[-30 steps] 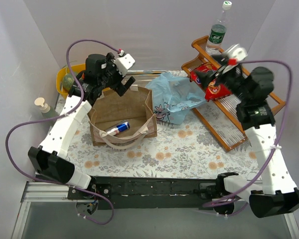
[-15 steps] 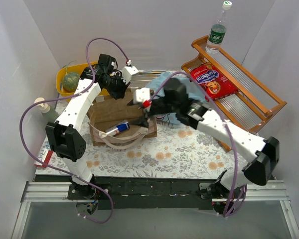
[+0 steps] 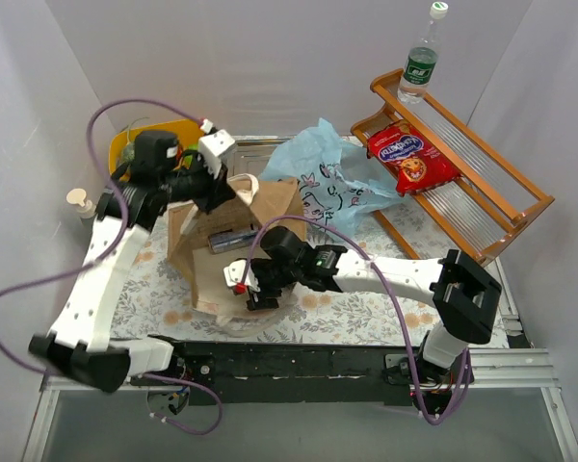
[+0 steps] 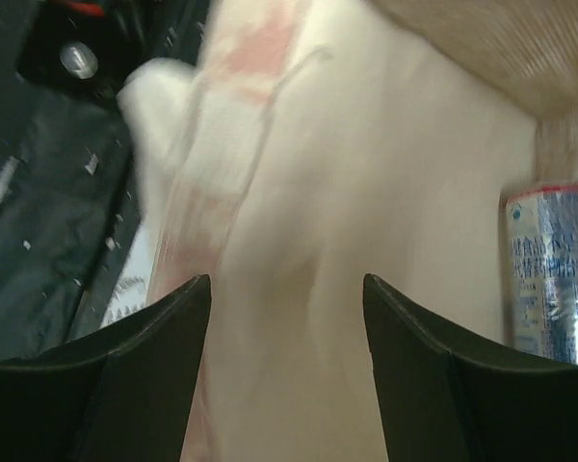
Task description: Untie the knot of the grocery bags and take out the mixed food
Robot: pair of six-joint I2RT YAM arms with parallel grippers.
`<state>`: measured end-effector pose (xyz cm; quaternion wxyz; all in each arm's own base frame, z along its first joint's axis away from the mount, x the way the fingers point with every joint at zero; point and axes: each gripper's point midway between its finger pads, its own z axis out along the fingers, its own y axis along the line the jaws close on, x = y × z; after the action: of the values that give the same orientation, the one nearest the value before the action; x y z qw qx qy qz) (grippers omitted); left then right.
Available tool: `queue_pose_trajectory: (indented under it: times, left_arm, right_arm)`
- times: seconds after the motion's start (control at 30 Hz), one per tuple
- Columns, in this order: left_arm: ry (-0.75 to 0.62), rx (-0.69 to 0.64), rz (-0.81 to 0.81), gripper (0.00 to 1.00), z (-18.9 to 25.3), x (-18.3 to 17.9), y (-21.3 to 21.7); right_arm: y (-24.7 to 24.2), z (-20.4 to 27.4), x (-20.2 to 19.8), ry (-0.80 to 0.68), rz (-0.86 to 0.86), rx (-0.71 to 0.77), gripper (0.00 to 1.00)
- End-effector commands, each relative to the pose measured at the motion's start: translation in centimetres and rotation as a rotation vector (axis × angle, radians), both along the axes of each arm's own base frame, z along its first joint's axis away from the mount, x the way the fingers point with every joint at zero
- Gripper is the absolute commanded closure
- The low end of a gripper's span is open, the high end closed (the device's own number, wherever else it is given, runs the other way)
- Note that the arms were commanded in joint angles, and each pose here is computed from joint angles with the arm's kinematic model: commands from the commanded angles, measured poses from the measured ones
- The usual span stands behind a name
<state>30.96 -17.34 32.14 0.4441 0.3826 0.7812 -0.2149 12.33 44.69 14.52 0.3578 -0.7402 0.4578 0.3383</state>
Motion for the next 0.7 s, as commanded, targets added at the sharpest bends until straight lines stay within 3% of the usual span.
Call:
queue_pose_trajectory:
  times: [0.0, 0.17, 0.33, 0.53, 0.67]
  left_arm:
    - [-0.020, -0.186, -0.142, 1.00, 2.2, -7.2, -1.5]
    - [0.101, -0.175, -0.096, 1.00, -1.5, -7.6, -1.2]
    - [0.202, -0.204, -0.080, 1.00, -1.0, -5.1, -2.6]
    - [0.433, -0.197, -0.078, 1.00, -3.6, -3.7, -3.0]
    - [0.449, -0.213, -0.060, 1.00, -3.9, -3.5, -2.9]
  right_arm:
    - [-0.9, 2.3, 2.8, -0.136, -0.099, 0.054, 0.29]
    - [2.0, 7.5, 5.0, -0.276, -0.102, 0.134, 0.34]
    - [2.9, 6.2, 5.4, -0.471, 0.018, 0.048, 0.34]
    - [2.1, 0.8, 4.0, -0.461, 0.181, -0.081, 0.29]
    - [1.9, -0.6, 3.0, -0.378, 0.203, -0.109, 0.27]
